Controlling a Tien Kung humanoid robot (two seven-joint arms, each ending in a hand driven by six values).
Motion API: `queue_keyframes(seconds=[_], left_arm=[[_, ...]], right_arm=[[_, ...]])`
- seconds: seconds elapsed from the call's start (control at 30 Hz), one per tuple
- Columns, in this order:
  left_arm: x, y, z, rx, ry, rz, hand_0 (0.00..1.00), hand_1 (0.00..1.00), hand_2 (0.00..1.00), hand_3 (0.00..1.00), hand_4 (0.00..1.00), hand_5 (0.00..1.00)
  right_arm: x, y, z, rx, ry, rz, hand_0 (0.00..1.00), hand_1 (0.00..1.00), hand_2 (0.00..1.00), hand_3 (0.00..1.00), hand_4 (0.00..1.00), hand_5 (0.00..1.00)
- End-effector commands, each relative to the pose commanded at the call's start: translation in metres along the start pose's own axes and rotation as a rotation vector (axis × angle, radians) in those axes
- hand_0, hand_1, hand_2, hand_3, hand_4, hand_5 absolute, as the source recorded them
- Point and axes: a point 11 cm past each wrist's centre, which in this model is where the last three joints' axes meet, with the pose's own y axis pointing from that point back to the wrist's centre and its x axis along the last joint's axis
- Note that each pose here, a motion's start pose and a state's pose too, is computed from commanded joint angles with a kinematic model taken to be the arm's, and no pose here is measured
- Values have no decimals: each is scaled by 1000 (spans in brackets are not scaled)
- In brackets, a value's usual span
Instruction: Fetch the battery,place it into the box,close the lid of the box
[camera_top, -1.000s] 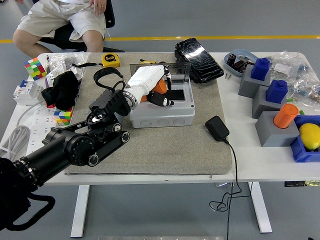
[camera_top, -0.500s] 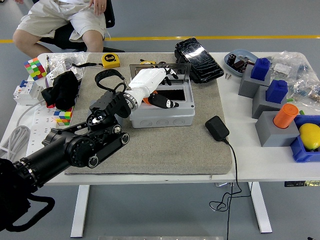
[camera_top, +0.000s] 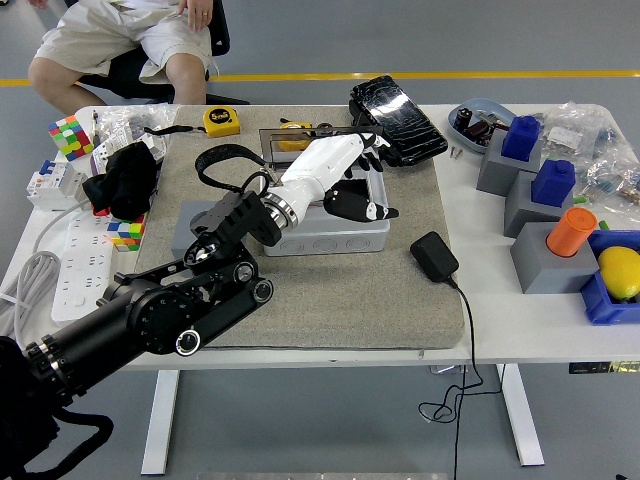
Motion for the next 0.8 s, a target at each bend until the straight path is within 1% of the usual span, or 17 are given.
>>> queue_keyframes(seconds=[0.07, 0.1, 0.27, 0.3, 0.4, 0.47, 0.5, 0.57, 0.63, 0.8], left_arm=[[0, 4, 4, -10, 20, 7, 395, 545, 551, 668, 998, 329], [0, 6, 6, -11, 33, 10, 484, 599, 583, 664, 998, 362], [2, 18, 6, -3, 98, 35, 484, 599, 583, 664, 998, 362], [5, 21, 1, 4, 103, 45, 566, 655, 606, 662, 998, 379], [17, 33, -18, 39, 101, 74, 566, 655, 606, 662, 998, 379], [24, 41, -34, 72, 90, 87, 566, 655, 606, 662, 998, 379], [26, 45, -40, 87, 84, 89, 587, 674, 637, 663, 998, 403], [28, 51, -51, 111, 75, 89, 587, 674, 637, 663, 998, 403], [28, 60, -63, 140, 62, 84, 587, 674, 637, 663, 998, 403], [25, 76, -81, 178, 42, 65, 593, 681, 636, 662, 998, 414]], right_arm=[[0, 0, 0, 1, -1, 0, 554, 592, 590, 553, 926, 488], [0, 0, -1, 2, -2, 1, 554, 591, 589, 553, 926, 486], [2, 0, -1, 3, -5, 3, 554, 591, 589, 553, 926, 486], [2, 0, -1, 3, -6, 3, 555, 592, 589, 552, 926, 486], [3, 0, 0, 3, -8, 4, 555, 592, 589, 552, 926, 486], [3, 0, -1, 4, -8, 4, 555, 592, 589, 552, 926, 486], [3, 0, -1, 5, -8, 3, 555, 592, 589, 553, 926, 485], [2, 0, -2, 7, -9, 2, 555, 592, 589, 553, 926, 485], [2, 0, -3, 10, -9, 2, 555, 592, 589, 553, 926, 485], [4, 0, -4, 12, -8, 5, 555, 592, 588, 552, 925, 484]])
